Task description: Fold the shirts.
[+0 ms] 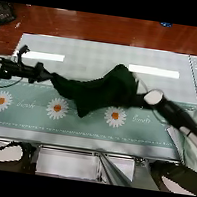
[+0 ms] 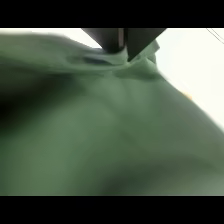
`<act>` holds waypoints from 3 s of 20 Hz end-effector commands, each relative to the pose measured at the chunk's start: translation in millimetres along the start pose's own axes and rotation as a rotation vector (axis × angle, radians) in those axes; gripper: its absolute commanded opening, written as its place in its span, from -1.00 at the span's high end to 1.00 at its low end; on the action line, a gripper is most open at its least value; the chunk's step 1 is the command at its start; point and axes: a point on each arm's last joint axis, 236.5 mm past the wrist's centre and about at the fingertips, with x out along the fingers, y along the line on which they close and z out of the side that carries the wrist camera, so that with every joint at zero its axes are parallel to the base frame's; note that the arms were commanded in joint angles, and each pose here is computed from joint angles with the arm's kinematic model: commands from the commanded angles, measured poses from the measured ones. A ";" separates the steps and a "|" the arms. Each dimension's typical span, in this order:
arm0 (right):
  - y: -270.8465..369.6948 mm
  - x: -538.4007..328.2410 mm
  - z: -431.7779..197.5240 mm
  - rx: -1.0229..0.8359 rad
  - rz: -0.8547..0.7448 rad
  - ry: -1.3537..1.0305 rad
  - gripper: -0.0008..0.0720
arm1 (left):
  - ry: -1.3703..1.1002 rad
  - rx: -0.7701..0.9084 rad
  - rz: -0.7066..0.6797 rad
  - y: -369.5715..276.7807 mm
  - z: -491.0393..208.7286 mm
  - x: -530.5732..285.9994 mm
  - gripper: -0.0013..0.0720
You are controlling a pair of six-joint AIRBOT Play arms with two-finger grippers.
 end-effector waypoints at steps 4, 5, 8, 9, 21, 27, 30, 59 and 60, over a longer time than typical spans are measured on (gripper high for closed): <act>102.5 -224.1 172.3 -0.376 -0.052 -0.413 0.91 | -0.510 0.312 -0.355 -195.2 93.8 -174.2 0.92; 123.5 -263.8 182.9 -0.427 -0.058 -0.489 0.91 | -0.565 0.393 -0.351 -222.8 92.5 -201.4 0.92; 176.1 -355.6 180.7 -0.568 -0.089 -0.652 0.91 | -0.725 0.603 -0.312 -298.6 74.8 -278.3 0.92; 189.7 -376.8 173.0 -0.607 -0.097 -0.688 0.91 | -0.773 0.662 -0.287 -318.6 65.1 -299.3 0.92; 181.2 -543.9 28.6 -0.664 -0.496 -1.024 0.91 | -1.058 0.995 0.432 -353.8 -64.9 -388.3 0.92; 107.0 -503.6 4.5 -0.449 -0.614 -0.772 0.91 | -0.966 0.867 0.647 -278.6 -94.3 -407.9 0.92; 67.9 -459.9 16.5 -0.376 -0.642 -0.619 0.91 | -0.852 0.762 0.803 -227.1 -75.2 -387.6 0.92; -196.0 -89.5 314.3 -0.078 -0.526 -0.275 0.91 | -0.267 0.182 0.667 46.1 215.9 21.7 0.92; -194.9 -90.9 307.1 -0.095 -0.518 -0.237 0.91 | -0.235 0.198 0.652 41.3 209.9 18.3 0.92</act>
